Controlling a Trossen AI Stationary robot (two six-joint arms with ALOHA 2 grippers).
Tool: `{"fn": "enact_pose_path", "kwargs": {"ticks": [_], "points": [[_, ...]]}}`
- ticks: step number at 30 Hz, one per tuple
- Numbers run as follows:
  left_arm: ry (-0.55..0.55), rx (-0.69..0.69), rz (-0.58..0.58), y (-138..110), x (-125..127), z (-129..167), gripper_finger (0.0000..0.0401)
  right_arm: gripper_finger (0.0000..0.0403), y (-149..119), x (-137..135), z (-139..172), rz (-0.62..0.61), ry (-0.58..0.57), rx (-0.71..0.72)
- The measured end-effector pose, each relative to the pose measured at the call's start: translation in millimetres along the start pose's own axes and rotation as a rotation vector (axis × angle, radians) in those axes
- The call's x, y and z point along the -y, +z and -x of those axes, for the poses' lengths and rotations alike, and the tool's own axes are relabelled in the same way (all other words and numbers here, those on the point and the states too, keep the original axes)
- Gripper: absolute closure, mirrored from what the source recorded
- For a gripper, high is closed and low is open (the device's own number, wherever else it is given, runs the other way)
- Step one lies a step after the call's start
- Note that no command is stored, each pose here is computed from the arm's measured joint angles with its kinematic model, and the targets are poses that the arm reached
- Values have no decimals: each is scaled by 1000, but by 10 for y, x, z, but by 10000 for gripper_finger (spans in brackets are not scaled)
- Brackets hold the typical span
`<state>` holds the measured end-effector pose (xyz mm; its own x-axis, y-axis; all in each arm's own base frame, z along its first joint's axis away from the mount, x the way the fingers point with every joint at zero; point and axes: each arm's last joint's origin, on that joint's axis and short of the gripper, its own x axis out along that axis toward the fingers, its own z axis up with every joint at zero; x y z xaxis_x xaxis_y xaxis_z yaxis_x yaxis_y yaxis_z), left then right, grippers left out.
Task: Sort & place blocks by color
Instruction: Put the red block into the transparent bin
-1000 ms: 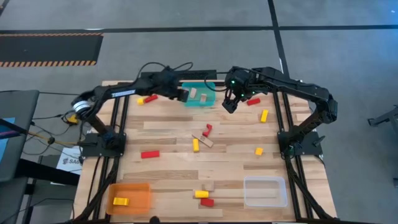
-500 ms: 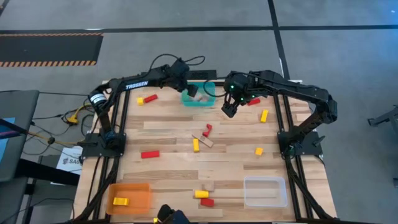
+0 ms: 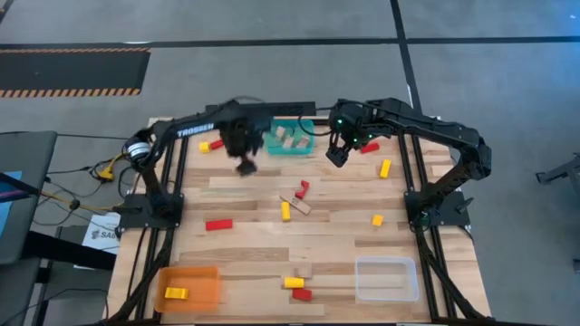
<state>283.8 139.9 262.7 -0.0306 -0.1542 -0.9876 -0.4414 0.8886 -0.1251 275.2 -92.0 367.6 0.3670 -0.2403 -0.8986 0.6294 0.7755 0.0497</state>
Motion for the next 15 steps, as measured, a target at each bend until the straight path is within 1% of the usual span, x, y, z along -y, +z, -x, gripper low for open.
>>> {"fn": "enact_pose_path", "kwargs": {"ticks": [3,5,7,11,13,15], "points": [[-97,-50,-127,-252,325,-128,66,42,-3,-7,2,14,-17,6],[-117,-61,-211,-448,523,-210,66,42,-7,-19,3,23,-15,6],[-83,-30,-279,-648,684,-280,65,42,-11,-33,5,33,-12,7],[-19,92,-373,-995,955,-470,65,42,-4,-44,6,39,-7,17],[22,148,-410,-1151,1044,-563,65,42,2,-47,6,39,-5,24],[87,189,-425,-1274,1094,-683,65,42,2,-47,6,41,-4,23]]}}
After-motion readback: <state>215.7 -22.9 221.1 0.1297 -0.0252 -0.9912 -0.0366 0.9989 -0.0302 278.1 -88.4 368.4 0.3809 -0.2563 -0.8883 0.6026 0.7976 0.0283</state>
